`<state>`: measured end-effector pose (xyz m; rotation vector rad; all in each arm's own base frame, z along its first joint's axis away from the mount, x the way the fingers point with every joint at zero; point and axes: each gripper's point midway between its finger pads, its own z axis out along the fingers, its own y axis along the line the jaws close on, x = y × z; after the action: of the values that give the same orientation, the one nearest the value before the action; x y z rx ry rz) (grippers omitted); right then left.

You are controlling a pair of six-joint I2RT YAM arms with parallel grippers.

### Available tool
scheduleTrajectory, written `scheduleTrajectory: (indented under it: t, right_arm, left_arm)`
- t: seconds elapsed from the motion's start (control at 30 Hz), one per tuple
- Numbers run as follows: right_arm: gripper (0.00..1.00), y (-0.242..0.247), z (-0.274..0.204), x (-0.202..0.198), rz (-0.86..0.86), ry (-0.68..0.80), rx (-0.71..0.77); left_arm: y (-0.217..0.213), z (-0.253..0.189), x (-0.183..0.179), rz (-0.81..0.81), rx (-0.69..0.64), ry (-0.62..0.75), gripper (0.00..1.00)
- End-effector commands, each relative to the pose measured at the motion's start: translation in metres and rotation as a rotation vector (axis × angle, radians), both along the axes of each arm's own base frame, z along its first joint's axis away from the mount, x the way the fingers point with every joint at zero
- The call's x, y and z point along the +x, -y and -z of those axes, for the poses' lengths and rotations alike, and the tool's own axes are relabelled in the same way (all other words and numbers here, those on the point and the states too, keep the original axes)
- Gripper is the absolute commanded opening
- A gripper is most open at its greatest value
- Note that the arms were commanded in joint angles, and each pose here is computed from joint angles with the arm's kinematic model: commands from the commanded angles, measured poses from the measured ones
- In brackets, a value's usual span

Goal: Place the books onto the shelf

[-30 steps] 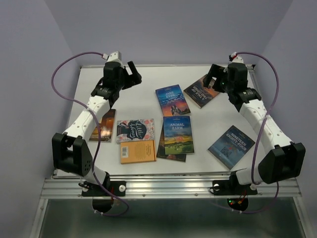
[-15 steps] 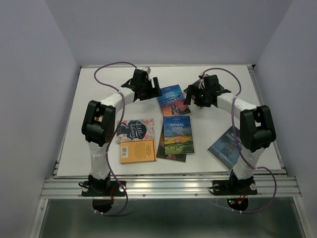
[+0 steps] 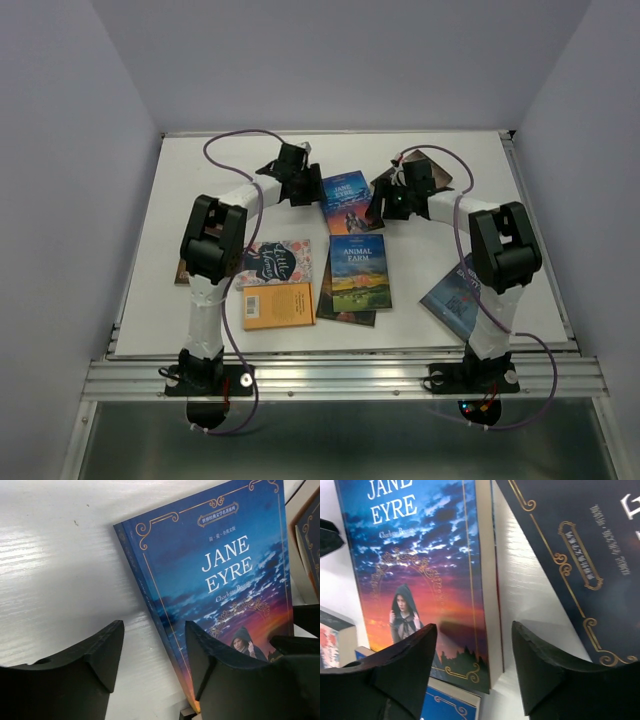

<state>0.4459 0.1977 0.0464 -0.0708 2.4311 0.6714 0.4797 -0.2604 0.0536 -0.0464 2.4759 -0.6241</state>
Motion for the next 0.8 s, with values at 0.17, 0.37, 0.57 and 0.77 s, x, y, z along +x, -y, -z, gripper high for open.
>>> scheduleTrajectory:
  t: [0.17, 0.37, 0.57, 0.77]
  right_arm:
    - [0.49, -0.027, 0.008, 0.0, -0.066, 0.005, 0.059]
    - [0.4, -0.038, 0.013, 0.006, -0.091, 0.004, 0.067]
    - [0.38, -0.057, 0.01, 0.023, -0.127, 0.033, 0.085]
    - [0.38, -0.075, 0.01, 0.034, -0.144, 0.026, 0.115]
  left_arm:
    - [0.023, 0.002, 0.013, 0.066, -0.03, 0.012, 0.38]
    - [0.022, 0.0, 0.03, 0.043, -0.02, 0.024, 0.17]
    - [0.006, 0.002, 0.052, -0.022, -0.036, 0.016, 0.11]
    - [-0.019, -0.001, 0.073, -0.064, -0.069, 0.033, 0.12]
